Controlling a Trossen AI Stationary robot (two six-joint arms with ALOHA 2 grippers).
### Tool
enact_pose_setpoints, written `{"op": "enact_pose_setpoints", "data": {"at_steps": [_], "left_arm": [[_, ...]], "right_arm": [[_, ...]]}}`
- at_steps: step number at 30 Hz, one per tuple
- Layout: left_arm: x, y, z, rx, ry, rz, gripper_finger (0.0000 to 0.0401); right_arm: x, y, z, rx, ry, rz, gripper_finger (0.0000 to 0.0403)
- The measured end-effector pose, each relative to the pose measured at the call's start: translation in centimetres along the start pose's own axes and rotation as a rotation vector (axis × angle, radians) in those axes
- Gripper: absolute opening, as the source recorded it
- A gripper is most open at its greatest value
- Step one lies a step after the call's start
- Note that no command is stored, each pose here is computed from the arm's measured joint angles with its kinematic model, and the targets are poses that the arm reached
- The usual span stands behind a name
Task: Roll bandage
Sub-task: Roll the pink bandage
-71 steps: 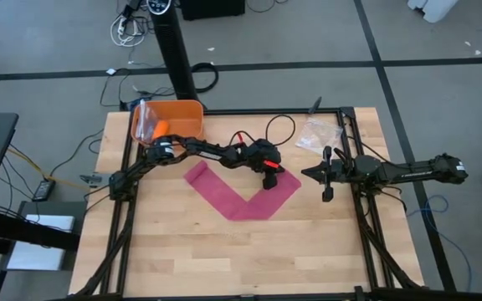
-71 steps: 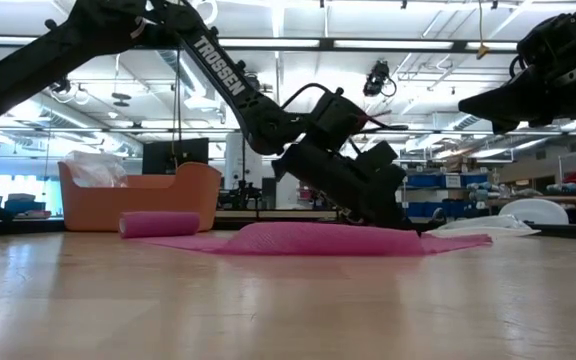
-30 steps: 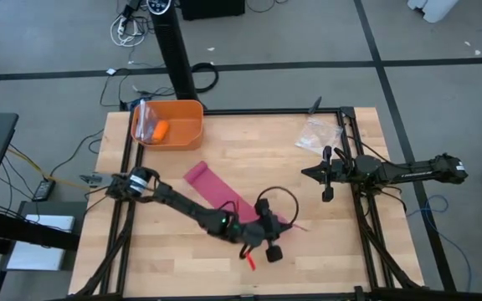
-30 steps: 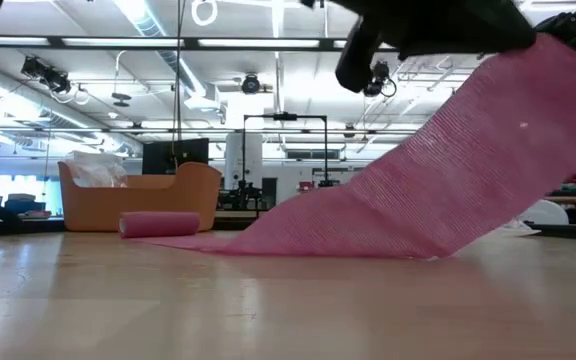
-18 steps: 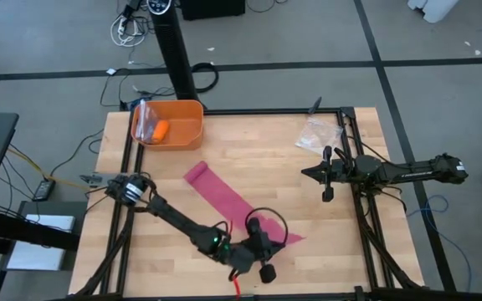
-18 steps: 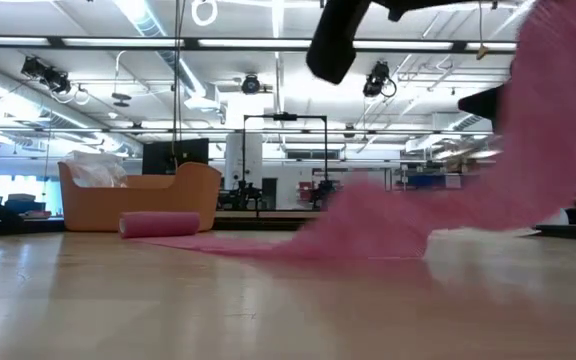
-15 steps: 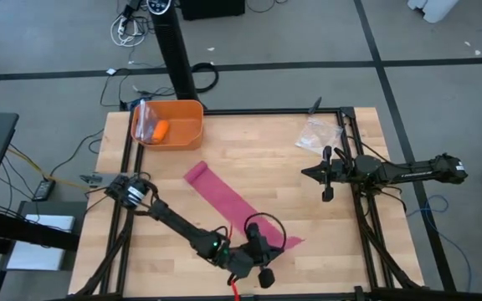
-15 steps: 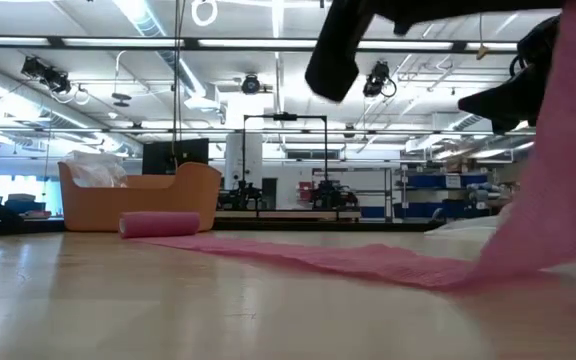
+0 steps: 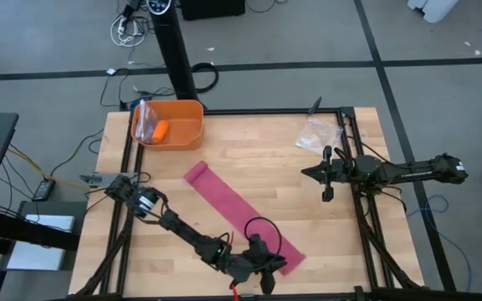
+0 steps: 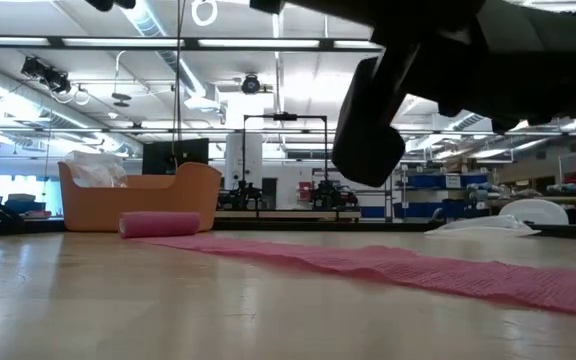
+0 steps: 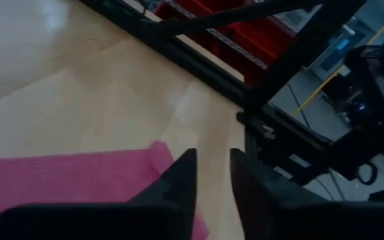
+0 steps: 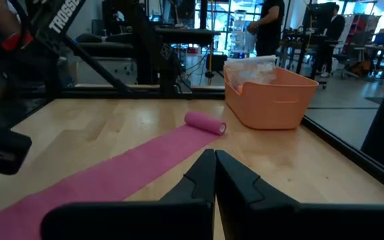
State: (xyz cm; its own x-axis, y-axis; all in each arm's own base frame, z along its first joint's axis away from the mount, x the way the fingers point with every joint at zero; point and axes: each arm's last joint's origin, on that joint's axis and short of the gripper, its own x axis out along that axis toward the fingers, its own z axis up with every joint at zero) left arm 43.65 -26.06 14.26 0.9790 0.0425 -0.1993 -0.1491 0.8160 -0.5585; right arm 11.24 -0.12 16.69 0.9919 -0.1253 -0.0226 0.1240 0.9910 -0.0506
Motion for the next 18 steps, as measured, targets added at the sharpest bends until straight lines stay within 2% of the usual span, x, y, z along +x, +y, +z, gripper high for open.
{"op": "enact_pose_setpoints", "data": {"at_steps": [5, 7, 15, 18], "left_arm": [[-0.3, -0.8, 0.3, 0.020, -0.064, -0.035, 0.0148], [-0.7, -1.2, 0.6, 0.065, -0.105, -0.004, 0.0157], [-3.0, -2.2, 0.9, 0.240, -0.209, 0.295, 0.0161], [-4.9, -2.9, 1.6, 0.233, -0.256, 0.414, 0.0154]], "right_arm": [[0.0, 0.0, 0.0, 0.000, 0.001, 0.000, 0.0008], [0.0, 0.0, 0.0, 0.000, 0.001, 0.000, 0.0008], [0.0, 0.0, 0.0, 0.000, 0.001, -0.001, 0.0008], [0.0, 0.0, 0.0, -0.001, 0.001, -0.001, 0.0008]]}}
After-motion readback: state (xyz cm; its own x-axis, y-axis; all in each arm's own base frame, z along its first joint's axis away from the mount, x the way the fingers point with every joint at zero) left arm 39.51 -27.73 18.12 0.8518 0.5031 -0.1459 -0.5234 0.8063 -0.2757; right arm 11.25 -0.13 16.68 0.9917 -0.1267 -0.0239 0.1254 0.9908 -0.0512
